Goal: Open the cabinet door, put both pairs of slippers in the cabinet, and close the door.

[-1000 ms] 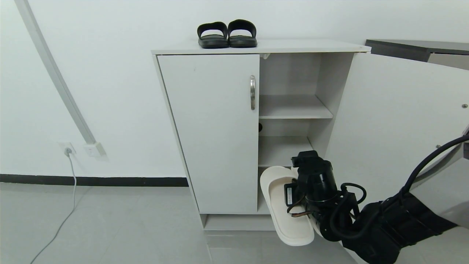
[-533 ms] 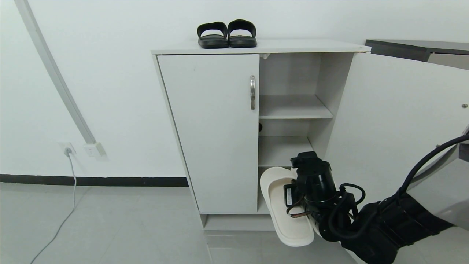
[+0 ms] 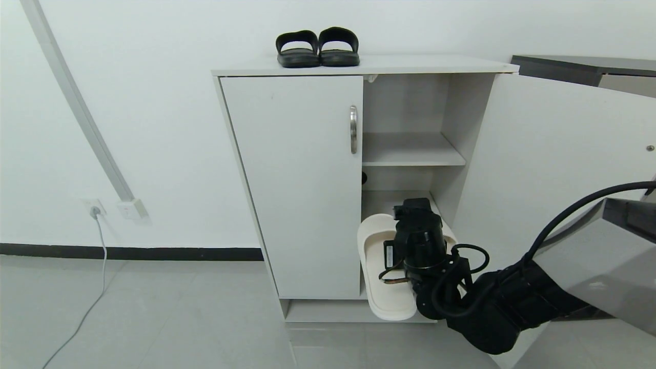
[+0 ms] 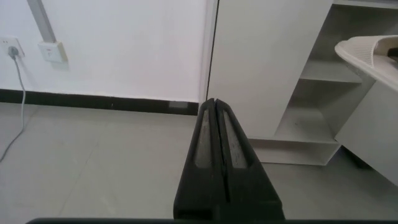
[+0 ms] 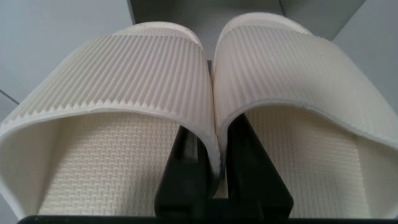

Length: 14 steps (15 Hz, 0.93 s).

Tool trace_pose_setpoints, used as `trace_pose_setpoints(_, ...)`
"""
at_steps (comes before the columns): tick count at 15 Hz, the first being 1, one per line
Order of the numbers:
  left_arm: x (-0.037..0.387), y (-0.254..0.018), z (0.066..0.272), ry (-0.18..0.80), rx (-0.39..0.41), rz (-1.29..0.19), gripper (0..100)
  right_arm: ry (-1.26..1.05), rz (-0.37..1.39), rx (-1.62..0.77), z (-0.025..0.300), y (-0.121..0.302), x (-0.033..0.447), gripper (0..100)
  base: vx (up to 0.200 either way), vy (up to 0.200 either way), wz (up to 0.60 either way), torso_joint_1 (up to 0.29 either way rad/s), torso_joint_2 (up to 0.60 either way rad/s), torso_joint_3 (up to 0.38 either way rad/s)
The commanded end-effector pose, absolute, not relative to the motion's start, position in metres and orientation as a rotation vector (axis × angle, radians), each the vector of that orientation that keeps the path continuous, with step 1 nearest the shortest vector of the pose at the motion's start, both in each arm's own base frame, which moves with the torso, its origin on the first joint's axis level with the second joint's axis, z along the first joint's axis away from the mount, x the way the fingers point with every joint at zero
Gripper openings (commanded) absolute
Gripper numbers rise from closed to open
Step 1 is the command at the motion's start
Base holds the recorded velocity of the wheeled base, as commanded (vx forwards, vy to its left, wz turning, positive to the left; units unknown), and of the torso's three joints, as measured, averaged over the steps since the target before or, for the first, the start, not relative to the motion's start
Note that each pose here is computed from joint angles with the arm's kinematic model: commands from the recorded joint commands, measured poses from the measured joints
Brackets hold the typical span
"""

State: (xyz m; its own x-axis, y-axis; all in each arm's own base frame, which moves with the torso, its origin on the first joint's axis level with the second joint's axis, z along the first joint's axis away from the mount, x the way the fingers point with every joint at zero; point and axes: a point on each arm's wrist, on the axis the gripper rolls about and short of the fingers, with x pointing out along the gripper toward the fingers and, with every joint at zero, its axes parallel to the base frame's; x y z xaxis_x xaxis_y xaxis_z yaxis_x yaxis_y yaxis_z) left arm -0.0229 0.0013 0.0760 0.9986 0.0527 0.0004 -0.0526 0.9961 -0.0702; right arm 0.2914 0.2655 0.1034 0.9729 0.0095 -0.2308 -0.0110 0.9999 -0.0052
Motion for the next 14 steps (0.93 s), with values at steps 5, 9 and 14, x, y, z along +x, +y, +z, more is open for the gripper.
trace_pose_setpoints(5,-0.023,0.001,0.076,0.0,-0.074,0.054,0,0.245,-0.002,-0.015,0.094,0.266,0.297,0,0.0,-0.08,0.0,0.0,0.0,0.001)
trace_pose_setpoints(9,-0.023,0.001,0.076,0.0,-0.075,0.052,0,0.244,-0.013,-0.008,0.095,0.263,0.3,0,0.0,-0.2,0.0,0.002,0.0,0.002)
trace_pose_setpoints(14,-0.023,0.001,0.076,-0.002,-0.077,0.049,0,0.25,-0.005,-0.012,0.08,0.267,0.305,0,0.0,0.0,0.0,0.0,0.0,0.0)
